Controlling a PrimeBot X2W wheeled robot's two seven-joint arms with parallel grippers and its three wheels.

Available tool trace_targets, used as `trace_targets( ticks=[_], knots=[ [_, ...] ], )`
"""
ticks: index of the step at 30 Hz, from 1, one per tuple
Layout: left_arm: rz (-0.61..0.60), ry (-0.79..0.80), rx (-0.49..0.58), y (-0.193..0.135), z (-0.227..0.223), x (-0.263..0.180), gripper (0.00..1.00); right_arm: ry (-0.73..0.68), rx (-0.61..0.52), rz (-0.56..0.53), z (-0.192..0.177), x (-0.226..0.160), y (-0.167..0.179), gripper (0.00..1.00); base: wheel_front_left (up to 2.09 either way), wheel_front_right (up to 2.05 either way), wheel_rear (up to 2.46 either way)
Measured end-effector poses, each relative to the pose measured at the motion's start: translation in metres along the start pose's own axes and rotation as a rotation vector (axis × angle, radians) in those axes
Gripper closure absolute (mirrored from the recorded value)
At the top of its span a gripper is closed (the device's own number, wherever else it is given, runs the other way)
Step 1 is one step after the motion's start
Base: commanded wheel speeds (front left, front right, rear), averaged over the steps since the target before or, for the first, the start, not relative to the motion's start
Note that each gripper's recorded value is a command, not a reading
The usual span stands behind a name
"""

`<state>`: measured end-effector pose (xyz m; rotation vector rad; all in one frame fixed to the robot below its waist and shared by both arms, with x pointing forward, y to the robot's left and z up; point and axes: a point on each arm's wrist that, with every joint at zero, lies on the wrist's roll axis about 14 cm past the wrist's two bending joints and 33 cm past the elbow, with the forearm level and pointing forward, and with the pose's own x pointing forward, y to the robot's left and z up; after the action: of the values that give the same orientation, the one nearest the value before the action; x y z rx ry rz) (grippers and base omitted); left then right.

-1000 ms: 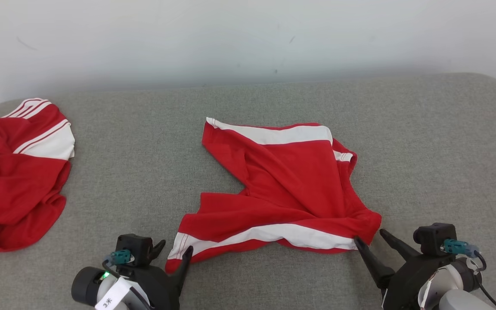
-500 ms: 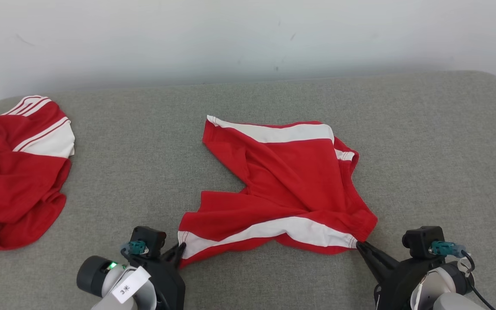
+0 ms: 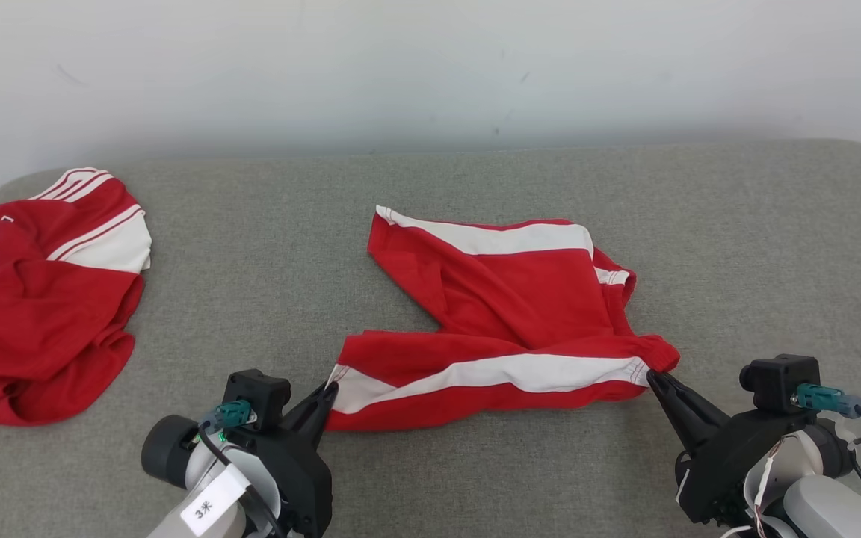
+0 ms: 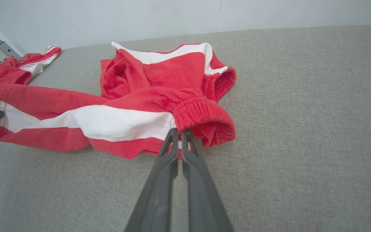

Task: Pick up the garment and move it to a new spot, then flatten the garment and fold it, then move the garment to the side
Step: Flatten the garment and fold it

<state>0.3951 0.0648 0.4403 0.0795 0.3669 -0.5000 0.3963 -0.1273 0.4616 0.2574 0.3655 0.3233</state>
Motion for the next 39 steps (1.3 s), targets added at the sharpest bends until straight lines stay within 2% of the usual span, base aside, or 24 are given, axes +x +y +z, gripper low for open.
trace_targets(
  ticks=[4, 6, 7, 8, 11, 12, 15, 17, 18, 20, 22, 24, 25, 27, 28, 30, 32, 33, 36, 39],
  knots=[
    [-0.015, -0.044, -0.032, -0.002, 0.013, -0.001, 1.00, -0.004, 0.003, 0.028, 0.005, 0.003, 0.008, 1.00, 0.00, 0.00, 0.00],
    [-0.037, -0.056, -0.091, -0.001, 0.018, -0.001, 1.00, 0.042, -0.008, 0.073, 0.006, 0.011, 0.019, 1.00, 0.00, 0.00, 0.00],
    [-0.057, -0.067, -0.187, 0.004, 0.025, 0.002, 1.00, 0.067, -0.015, 0.123, 0.012, 0.019, 0.029, 1.00, 0.00, 0.00, 0.00],
    [-0.069, -0.053, -0.193, 0.006, 0.026, 0.004, 1.00, 0.088, -0.019, 0.145, 0.016, 0.024, 0.033, 1.00, 0.00, 0.00, 0.00],
    [-0.082, -0.032, -0.210, 0.028, 0.040, 0.014, 1.00, 0.171, -0.072, 0.195, 0.027, 0.044, 0.040, 1.00, 0.00, 0.00, 0.00],
    [-0.109, -0.002, -0.231, 0.043, 0.065, 0.033, 1.00, 0.283, -0.103, 0.209, 0.040, 0.067, 0.041, 1.00, 0.00, 0.00, 0.00],
    [-0.098, 0.014, -0.264, 0.067, 0.100, 0.053, 1.00, 0.318, -0.121, 0.175, 0.077, 0.097, 0.040, 1.00, 0.00, 0.00, 0.00],
    [-0.055, -0.066, -0.255, 0.096, 0.149, 0.064, 1.00, 0.238, -0.154, 0.134, 0.131, 0.118, 0.040, 1.00, 0.00, 0.00, 0.00],
    [-0.031, -0.151, -0.229, 0.112, 0.188, 0.066, 1.00, 0.146, -0.179, 0.115, 0.170, 0.127, 0.041, 1.00, 0.00, 0.00, 0.00],
    [0.011, -0.404, -0.161, 0.132, 0.281, 0.056, 1.00, -0.074, -0.231, 0.086, 0.248, 0.133, 0.046, 1.00, 0.00, 0.00, 0.00],
    [0.020, -0.680, -0.168, 0.137, 0.360, 0.030, 1.00, -0.331, -0.263, 0.076, 0.321, 0.125, 0.055, 1.00, 0.00, 0.00, 0.00],
    [-0.009, -0.794, -0.138, 0.130, 0.382, 0.023, 1.00, -0.548, -0.309, 0.113, 0.370, 0.109, 0.072, 1.00, 0.00, 0.00, 0.00],
    [-0.015, -0.785, -0.127, 0.129, 0.374, 0.030, 1.00, -0.592, -0.335, 0.143, 0.375, 0.109, 0.078, 1.00, 0.00, 0.00, 0.00],
    [0.001, -0.716, -0.187, 0.141, 0.333, 0.055, 1.00, -0.570, -0.354, 0.190, 0.348, 0.131, 0.079, 1.00, 0.00, 0.00, 0.00],
    [0.016, -0.631, -0.203, 0.145, 0.298, 0.071, 1.00, -0.498, -0.350, 0.205, 0.315, 0.150, 0.073, 1.00, 0.00, 0.00, 0.00],
    [0.053, -0.466, -0.257, 0.153, 0.218, 0.093, 1.00, -0.306, -0.310, 0.212, 0.226, 0.183, 0.054, 1.00, 0.00, 0.00, 0.00],
    [0.082, -0.273, -0.286, 0.153, 0.136, 0.102, 1.00, -0.127, -0.248, 0.204, 0.143, 0.193, 0.032, 1.00, 0.00, 0.00, 0.00],
    [0.094, -0.225, -0.310, 0.151, 0.109, 0.100, 1.00, -0.074, -0.223, 0.200, 0.116, 0.190, 0.023, 1.00, 0.00, 0.00, 0.00],
    [0.119, -0.111, -0.352, 0.143, 0.050, 0.086, 1.00, -0.004, -0.169, 0.173, 0.073, 0.174, 0.005, 1.00, 0.00, 0.00, 0.00],
    [0.085, -0.020, -0.358, 0.117, 0.013, 0.078, 1.00, 0.072, -0.119, 0.163, 0.031, 0.152, -0.004, 1.00, 0.00, 0.00, 0.00]
  ],
)
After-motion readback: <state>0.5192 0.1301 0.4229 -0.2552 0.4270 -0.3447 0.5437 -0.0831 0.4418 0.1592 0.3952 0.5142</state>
